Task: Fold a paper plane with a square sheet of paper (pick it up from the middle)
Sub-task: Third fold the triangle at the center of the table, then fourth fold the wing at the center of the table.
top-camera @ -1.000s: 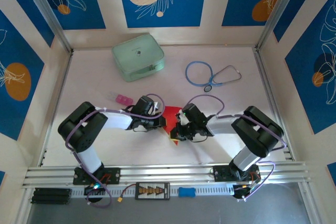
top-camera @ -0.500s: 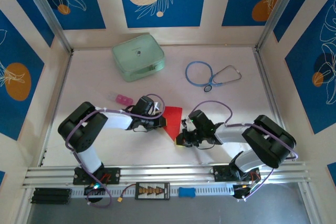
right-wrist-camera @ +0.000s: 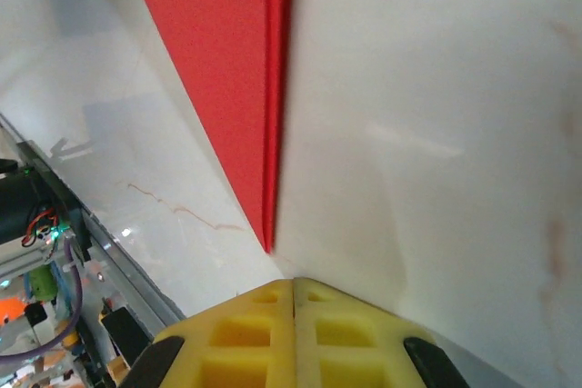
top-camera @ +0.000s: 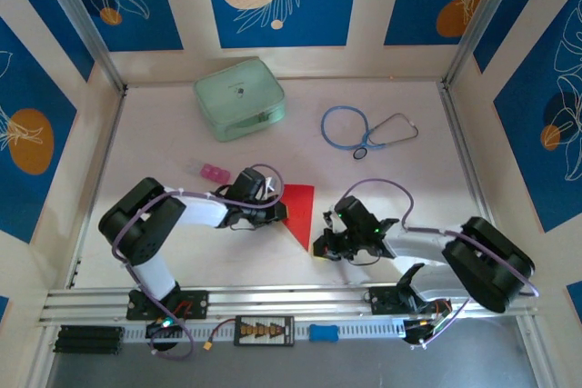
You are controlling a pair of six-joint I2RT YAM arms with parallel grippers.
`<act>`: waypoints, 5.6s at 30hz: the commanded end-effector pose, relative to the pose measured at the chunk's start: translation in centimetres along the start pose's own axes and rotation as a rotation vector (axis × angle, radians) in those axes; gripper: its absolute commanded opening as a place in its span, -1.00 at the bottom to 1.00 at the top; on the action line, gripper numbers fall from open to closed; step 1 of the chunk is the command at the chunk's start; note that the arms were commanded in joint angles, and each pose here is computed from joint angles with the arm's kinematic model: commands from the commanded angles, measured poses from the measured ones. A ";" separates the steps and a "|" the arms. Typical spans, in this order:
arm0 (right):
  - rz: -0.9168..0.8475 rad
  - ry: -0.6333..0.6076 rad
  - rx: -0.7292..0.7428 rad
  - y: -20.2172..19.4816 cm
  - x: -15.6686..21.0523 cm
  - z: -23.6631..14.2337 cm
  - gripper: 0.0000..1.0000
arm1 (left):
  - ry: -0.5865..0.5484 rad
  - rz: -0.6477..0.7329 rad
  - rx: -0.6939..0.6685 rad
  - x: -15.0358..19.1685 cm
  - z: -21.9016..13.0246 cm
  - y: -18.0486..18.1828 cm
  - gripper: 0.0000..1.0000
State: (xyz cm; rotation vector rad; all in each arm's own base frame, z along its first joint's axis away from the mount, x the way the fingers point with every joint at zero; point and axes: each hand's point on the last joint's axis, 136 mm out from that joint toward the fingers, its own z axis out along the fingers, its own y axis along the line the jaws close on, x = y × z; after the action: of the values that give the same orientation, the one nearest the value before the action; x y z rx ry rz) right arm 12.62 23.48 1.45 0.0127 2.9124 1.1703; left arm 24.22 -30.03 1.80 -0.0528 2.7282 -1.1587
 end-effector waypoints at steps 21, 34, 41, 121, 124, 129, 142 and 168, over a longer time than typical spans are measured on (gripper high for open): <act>-0.040 -0.227 0.236 2.8 -6.7 -4.6 -0.13 | -0.038 0.027 -0.018 1.2 -3.7 -0.8 -0.35; -0.157 -0.416 0.320 3.8 -8.4 -5.4 -0.10 | 0.010 0.200 0.060 0.0 -7.8 -4.9 0.24; -0.009 -0.403 0.223 2.4 -6.0 -6.0 -0.10 | -0.056 0.190 -0.030 -1.4 -9.8 -3.9 0.28; -0.097 -0.172 -0.014 5.0 -9.1 0.3 -0.75 | 0.105 -0.140 0.107 -2.7 -6.2 0.3 0.19; -0.097 -0.182 -0.043 5.0 -9.1 0.0 -0.75 | 0.107 -0.141 0.108 -2.8 -6.1 0.2 0.19; -0.093 -0.196 -0.075 5.0 -9.1 -0.4 -0.75 | 0.111 -0.139 0.115 -3.2 -5.9 0.0 0.19; -0.083 -0.195 -0.078 4.5 -8.9 -0.5 -0.75 | 0.148 -0.143 0.145 -3.7 -4.6 -0.8 0.02; -0.122 -0.326 0.184 2.2 -8.7 -3.8 0.04 | -0.060 -0.262 0.128 -5.8 -3.3 -1.0 -1.00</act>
State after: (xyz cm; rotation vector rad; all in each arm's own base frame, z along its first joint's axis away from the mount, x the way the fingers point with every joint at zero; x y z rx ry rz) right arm 21.44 23.81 5.66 0.0419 2.6700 0.9585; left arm 28.28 -27.83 4.65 -0.3508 2.7331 -1.3958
